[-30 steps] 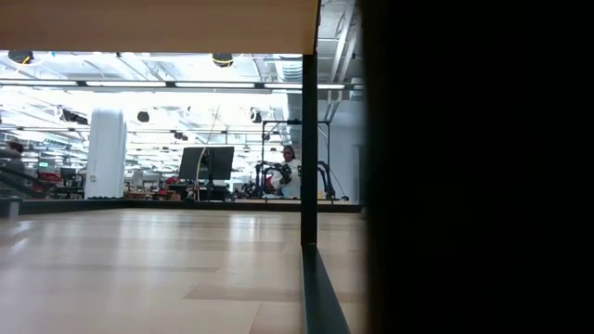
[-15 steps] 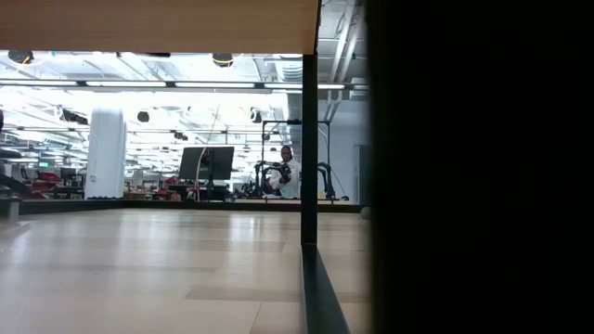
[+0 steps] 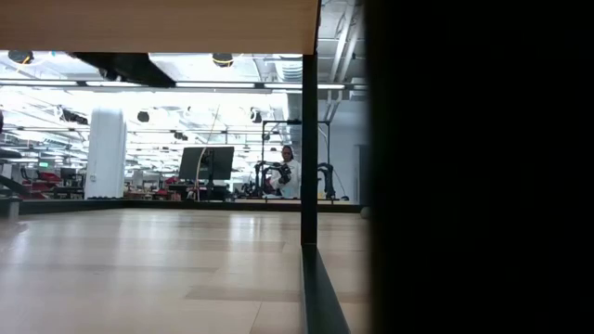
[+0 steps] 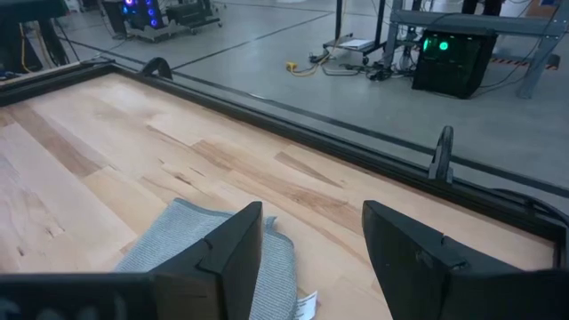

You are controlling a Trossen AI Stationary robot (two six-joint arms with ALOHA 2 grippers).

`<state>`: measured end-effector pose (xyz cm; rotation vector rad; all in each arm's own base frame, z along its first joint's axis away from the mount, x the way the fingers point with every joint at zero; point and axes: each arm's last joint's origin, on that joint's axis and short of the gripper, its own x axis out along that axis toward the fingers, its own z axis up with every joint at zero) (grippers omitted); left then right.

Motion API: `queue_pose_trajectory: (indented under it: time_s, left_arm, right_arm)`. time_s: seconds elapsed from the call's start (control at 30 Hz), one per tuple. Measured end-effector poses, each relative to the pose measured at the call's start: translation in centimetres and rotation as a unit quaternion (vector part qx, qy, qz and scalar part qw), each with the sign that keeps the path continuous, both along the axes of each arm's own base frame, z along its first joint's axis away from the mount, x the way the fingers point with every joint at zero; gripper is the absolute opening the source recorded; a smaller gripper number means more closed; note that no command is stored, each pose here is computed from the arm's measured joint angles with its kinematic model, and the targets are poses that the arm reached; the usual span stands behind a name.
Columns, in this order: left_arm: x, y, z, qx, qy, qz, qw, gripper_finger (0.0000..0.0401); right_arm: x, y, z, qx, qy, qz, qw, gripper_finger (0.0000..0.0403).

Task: Stack small to large cups/mugs on shelf
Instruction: Put the light green mug on the shelf

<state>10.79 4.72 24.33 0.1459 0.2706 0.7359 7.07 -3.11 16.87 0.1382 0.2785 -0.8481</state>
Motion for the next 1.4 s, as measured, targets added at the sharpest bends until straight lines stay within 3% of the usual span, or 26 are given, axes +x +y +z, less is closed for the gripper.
queue_pose_trajectory:
  time_s: [0.4, 0.5, 0.9, 1.2, 1.4]
  left_arm:
    - [0.6, 0.2, -3.1, 0.030, -0.024, 0.000, 0.999, 0.0163]
    - [0.6, 0.2, -3.5, 0.025, -0.020, 0.001, 0.999, 0.0163]
    - [0.6, 0.2, -3.6, 0.021, -0.015, 0.002, 1.000, 0.0163]
    - [0.5, 0.2, -4.3, 0.011, 0.020, 0.001, 1.000, 0.0163]
    - [0.4, 0.1, -4.7, -0.003, 0.034, 0.003, 0.999, 0.0163]
  right_arm:
    - [0.1, 0.0, 0.3, 0.008, -0.030, -0.001, 1.000, 0.0216]
    - [0.3, 0.1, 1.0, 0.011, -0.054, 0.037, 0.998, 0.0216]
    - [-0.6, 0.7, 8.0, 0.096, -0.116, 0.084, 0.985, 0.0216]
    - [0.0, 0.7, 14.2, 0.173, -0.016, 0.067, 0.983, 0.0216]
    - [1.1, 0.9, 17.0, 0.282, 0.049, 0.058, 0.956, 0.0216]
